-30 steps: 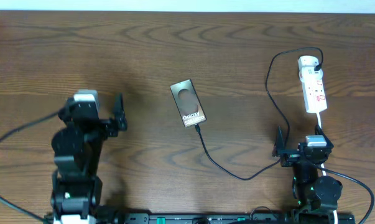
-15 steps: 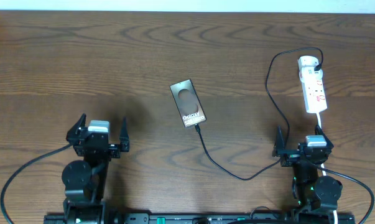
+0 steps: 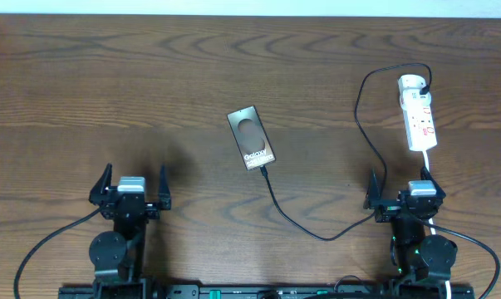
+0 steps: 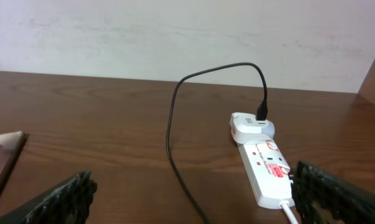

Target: Plug charger to phone and switch on socket

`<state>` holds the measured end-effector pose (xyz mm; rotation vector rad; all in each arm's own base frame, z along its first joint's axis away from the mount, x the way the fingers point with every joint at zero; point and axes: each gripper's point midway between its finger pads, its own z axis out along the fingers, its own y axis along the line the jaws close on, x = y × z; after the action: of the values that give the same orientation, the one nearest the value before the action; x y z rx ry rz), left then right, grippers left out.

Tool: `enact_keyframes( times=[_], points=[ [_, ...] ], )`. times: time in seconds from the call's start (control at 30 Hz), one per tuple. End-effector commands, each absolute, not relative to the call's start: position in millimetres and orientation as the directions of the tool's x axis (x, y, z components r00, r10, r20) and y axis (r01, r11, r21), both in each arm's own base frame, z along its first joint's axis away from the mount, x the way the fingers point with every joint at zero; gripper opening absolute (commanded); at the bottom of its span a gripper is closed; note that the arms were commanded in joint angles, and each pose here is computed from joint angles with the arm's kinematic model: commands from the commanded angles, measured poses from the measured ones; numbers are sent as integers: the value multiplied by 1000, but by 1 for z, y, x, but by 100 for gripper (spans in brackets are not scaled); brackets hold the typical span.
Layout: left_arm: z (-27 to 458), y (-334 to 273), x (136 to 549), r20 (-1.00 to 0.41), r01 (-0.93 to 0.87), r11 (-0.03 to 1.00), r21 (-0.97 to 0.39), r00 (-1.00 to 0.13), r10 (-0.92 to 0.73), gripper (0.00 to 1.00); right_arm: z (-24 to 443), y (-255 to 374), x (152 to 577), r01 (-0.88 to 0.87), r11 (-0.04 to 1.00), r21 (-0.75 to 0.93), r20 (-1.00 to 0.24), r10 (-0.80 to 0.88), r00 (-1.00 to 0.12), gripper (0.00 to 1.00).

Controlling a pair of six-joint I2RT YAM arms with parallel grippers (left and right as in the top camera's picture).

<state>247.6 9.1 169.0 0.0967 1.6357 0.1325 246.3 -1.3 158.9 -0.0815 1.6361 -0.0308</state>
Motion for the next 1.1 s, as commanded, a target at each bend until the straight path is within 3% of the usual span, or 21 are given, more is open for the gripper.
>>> enact_keyframes(
  times=[0.0,0.27,1.07],
  points=[
    [162,16,247,-986,-55,986,156,-69,152,97,159,-1,246,-35,996,-79,-995,-82,-63,99],
    [137,17,243,-977,-43,987,153,-160,144,98,159,-1,246,-35,996,-79,-995,-82,-63,99],
    [137,17,244,-976,-42,987,154,-160,145,97,159,-1,246,-35,996,-79,-995,-82,-63,99]
  ],
)
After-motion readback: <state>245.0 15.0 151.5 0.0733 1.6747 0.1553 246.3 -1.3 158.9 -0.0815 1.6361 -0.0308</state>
